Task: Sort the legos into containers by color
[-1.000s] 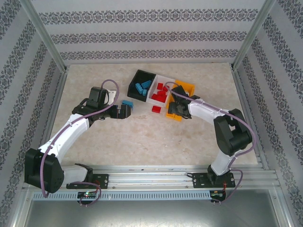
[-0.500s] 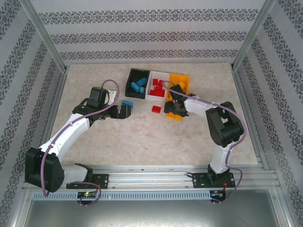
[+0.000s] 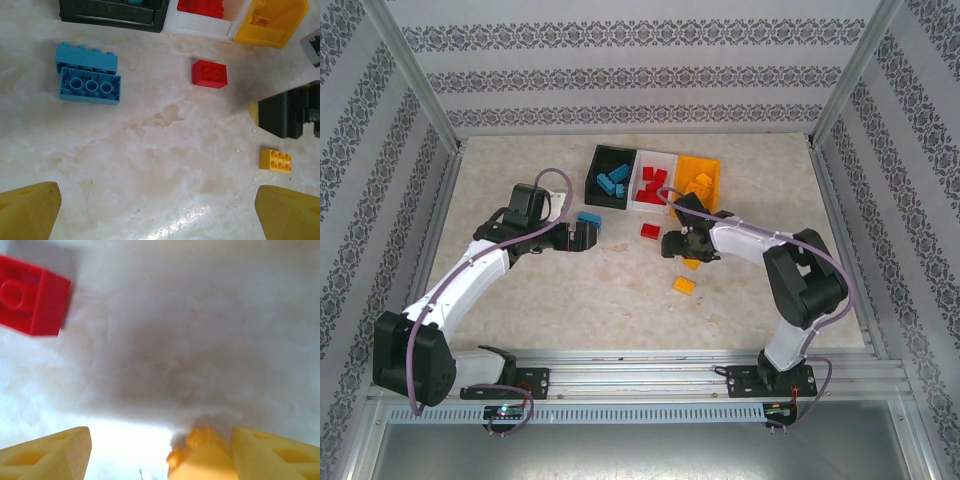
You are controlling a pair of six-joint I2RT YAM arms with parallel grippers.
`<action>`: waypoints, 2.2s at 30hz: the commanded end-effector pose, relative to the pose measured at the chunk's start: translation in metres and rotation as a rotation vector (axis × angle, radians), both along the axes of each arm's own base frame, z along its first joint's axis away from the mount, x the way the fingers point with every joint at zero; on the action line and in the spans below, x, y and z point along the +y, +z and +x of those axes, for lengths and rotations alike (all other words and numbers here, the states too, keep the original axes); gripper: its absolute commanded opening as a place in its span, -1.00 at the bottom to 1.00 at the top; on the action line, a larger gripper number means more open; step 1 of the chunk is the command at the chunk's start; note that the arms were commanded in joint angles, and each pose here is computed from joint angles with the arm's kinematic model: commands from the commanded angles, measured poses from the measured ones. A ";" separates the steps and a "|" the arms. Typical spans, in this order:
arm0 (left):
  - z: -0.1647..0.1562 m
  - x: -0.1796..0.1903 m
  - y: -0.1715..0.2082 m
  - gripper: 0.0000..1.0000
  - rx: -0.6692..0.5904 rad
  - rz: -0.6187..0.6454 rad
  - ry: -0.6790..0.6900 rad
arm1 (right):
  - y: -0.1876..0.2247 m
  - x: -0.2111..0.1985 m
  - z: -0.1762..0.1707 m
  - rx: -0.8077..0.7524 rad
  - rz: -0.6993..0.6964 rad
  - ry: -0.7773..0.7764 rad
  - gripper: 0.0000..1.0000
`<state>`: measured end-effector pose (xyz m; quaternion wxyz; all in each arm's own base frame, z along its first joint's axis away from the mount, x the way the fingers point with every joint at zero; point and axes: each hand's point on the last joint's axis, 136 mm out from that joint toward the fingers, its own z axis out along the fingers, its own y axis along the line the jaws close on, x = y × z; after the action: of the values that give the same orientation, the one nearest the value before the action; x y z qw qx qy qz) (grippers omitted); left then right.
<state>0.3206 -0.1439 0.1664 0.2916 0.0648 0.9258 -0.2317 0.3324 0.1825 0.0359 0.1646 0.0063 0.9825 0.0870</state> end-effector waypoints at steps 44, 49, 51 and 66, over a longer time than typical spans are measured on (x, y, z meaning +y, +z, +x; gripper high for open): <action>-0.001 -0.003 0.012 1.00 -0.015 -0.018 -0.016 | -0.032 -0.040 -0.006 0.107 -0.199 0.061 0.05; -0.002 -0.002 0.012 1.00 -0.016 -0.015 -0.014 | -0.028 -0.038 -0.006 0.111 -0.184 0.037 -0.28; -0.001 -0.002 0.013 1.00 -0.020 -0.015 -0.014 | -0.020 -0.037 -0.004 0.084 -0.174 0.027 -0.39; -0.001 -0.002 0.013 1.00 -0.020 -0.011 -0.013 | 0.104 -0.043 0.137 -0.227 -0.134 -0.091 -0.45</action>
<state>0.3203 -0.1445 0.1665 0.2911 0.0654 0.9255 -0.2333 0.4483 0.1532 0.1470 0.2830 0.0273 0.9574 0.0499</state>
